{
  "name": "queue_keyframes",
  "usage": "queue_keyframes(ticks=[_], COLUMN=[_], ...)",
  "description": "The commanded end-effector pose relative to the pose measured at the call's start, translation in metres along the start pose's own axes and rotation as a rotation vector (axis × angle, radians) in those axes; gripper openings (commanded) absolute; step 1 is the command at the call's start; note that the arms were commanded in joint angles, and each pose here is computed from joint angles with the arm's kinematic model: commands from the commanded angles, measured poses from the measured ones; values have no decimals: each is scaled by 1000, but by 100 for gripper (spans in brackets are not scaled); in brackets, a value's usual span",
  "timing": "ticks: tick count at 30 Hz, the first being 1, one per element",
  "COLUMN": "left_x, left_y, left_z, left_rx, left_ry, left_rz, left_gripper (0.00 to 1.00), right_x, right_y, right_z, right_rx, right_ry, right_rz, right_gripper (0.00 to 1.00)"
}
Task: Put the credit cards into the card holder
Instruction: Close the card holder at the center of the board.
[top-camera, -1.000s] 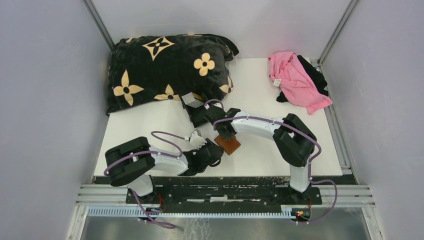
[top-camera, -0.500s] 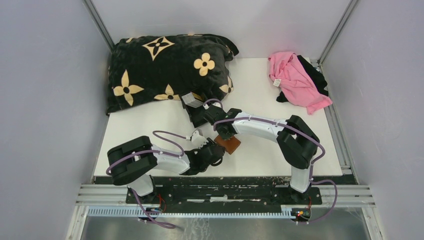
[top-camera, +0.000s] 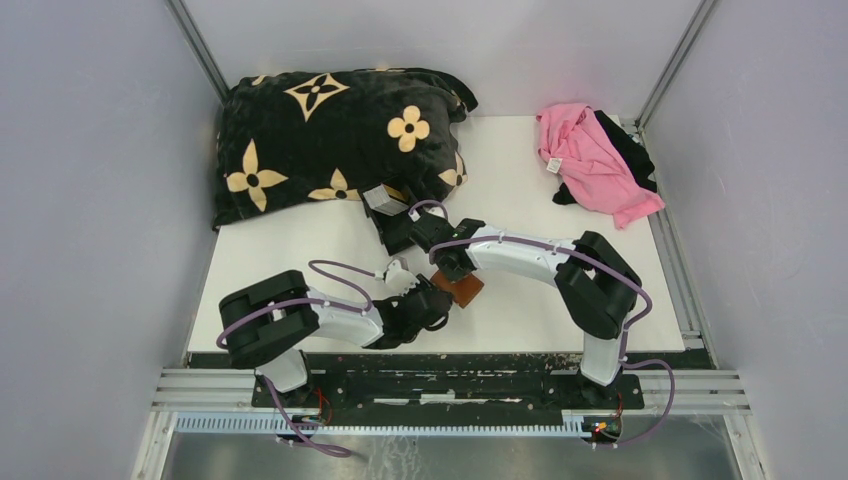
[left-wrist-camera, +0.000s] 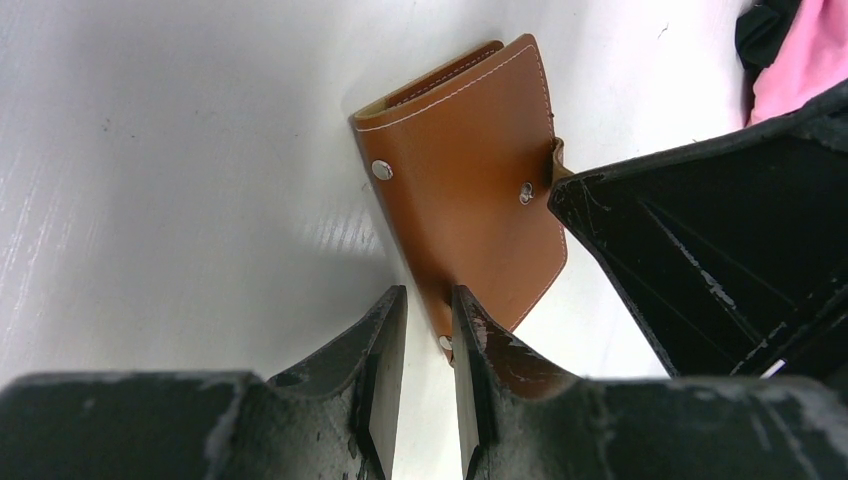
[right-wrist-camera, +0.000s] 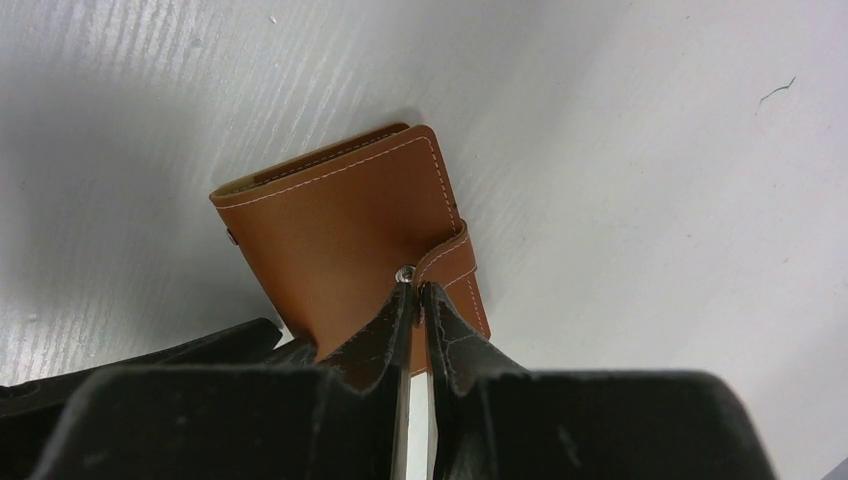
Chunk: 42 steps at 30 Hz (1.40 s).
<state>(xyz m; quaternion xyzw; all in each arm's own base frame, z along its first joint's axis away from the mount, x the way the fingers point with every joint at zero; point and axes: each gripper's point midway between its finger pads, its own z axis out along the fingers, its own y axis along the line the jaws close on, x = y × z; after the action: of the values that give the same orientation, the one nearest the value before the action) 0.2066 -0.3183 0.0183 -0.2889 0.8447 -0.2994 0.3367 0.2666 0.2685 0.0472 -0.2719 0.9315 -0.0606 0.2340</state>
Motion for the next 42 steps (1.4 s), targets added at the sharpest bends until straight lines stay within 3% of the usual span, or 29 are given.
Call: queue_keyframes(ticks=[1, 42], left_x=[8, 10], left_y=[64, 67], left_z=[1, 0], left_rx=[-192, -190], left_ry=[41, 53], left_rz=[120, 118], left_gripper=[33, 33], right_x=[-4, 8], right_y=[1, -4], right_z=[-7, 11], right_rx=[-1, 83], right_ry=[-25, 18], right_rz=[-4, -38], right_gripper=[11, 12])
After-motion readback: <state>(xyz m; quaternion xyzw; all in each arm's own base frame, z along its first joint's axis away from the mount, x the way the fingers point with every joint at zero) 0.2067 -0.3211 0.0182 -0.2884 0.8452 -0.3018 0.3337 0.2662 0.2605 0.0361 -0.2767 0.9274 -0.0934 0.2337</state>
